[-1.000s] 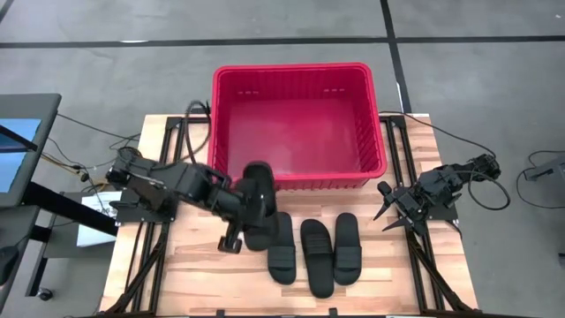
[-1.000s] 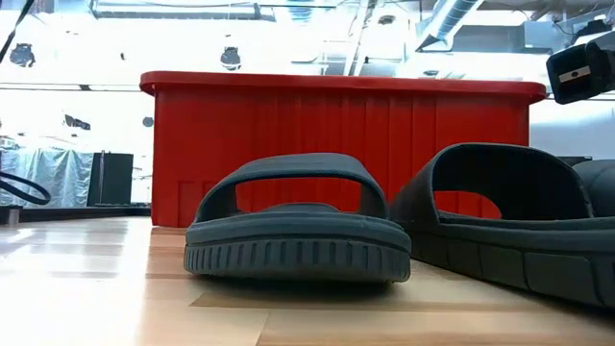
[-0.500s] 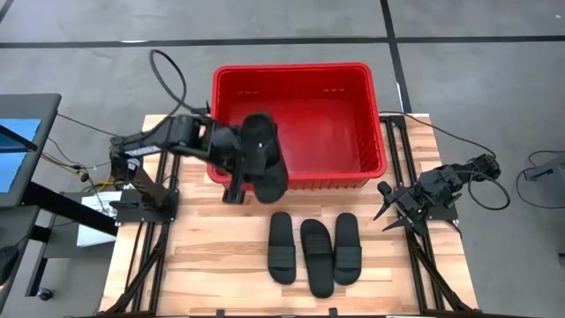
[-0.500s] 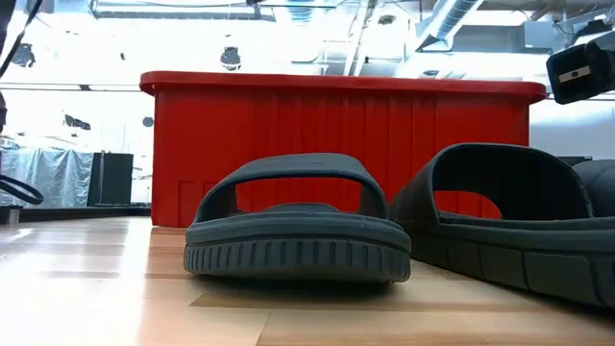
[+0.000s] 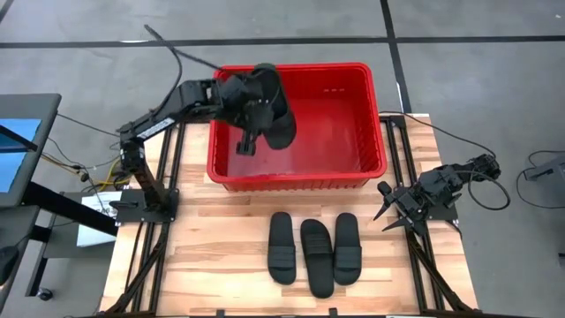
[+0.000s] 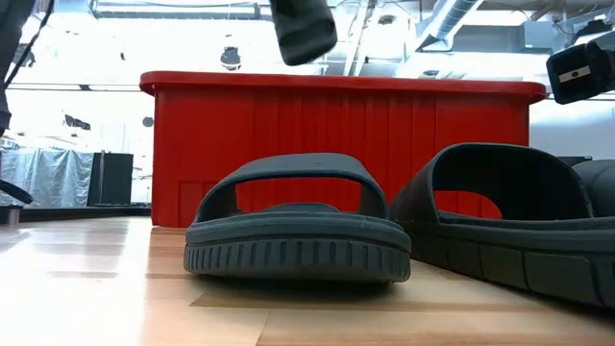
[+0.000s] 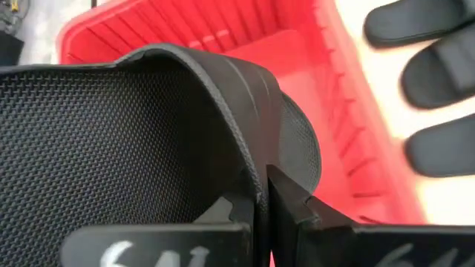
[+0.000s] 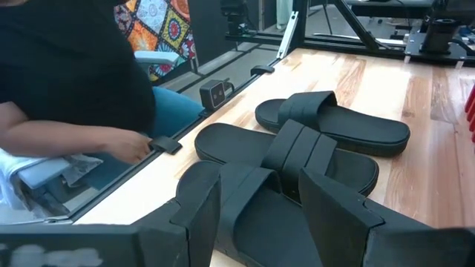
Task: Pick and place slides into bin
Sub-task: Put the black slipper into the red bin
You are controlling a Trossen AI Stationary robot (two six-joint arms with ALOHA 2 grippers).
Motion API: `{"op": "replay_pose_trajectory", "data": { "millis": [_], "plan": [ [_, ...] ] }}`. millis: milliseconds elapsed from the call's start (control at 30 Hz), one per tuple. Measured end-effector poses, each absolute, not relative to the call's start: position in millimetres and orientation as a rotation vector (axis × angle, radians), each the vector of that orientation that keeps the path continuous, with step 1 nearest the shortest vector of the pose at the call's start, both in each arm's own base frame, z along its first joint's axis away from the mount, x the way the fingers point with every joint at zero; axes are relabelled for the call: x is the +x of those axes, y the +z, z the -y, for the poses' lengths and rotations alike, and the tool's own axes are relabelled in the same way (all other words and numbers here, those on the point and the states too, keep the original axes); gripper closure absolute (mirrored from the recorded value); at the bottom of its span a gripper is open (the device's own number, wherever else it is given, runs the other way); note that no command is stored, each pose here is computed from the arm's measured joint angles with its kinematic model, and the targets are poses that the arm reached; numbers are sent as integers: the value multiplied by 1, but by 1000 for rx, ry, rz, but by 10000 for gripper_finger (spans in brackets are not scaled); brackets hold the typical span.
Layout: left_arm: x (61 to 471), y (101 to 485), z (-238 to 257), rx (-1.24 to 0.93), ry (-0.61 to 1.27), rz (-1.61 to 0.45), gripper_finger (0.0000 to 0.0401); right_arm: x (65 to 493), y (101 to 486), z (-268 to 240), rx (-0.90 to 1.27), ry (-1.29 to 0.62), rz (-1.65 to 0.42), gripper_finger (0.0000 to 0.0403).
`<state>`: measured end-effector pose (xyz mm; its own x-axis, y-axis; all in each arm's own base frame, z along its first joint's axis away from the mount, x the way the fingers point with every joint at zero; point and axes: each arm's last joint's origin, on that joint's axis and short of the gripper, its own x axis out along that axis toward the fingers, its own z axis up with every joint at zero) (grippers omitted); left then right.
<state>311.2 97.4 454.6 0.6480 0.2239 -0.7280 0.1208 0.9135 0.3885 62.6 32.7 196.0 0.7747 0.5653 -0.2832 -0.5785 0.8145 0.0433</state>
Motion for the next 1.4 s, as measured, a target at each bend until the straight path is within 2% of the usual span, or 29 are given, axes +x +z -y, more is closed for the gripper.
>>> {"op": "replay_pose_trajectory", "data": {
  "millis": [433,733,967,1400],
  "plan": [
    [315,401,-179,264,41,-1106,401,63,196,-33,-47,619,-291,230],
    [351,341,-201,194,-114,-1224,401,63,196,-33,-47,620,-291,230],
    [364,309,-211,116,-192,-1268,401,63,196,-33,-47,620,-291,230],
    [367,302,-218,27,-215,-1211,401,63,196,-33,-47,619,-291,230]
  ]
}}
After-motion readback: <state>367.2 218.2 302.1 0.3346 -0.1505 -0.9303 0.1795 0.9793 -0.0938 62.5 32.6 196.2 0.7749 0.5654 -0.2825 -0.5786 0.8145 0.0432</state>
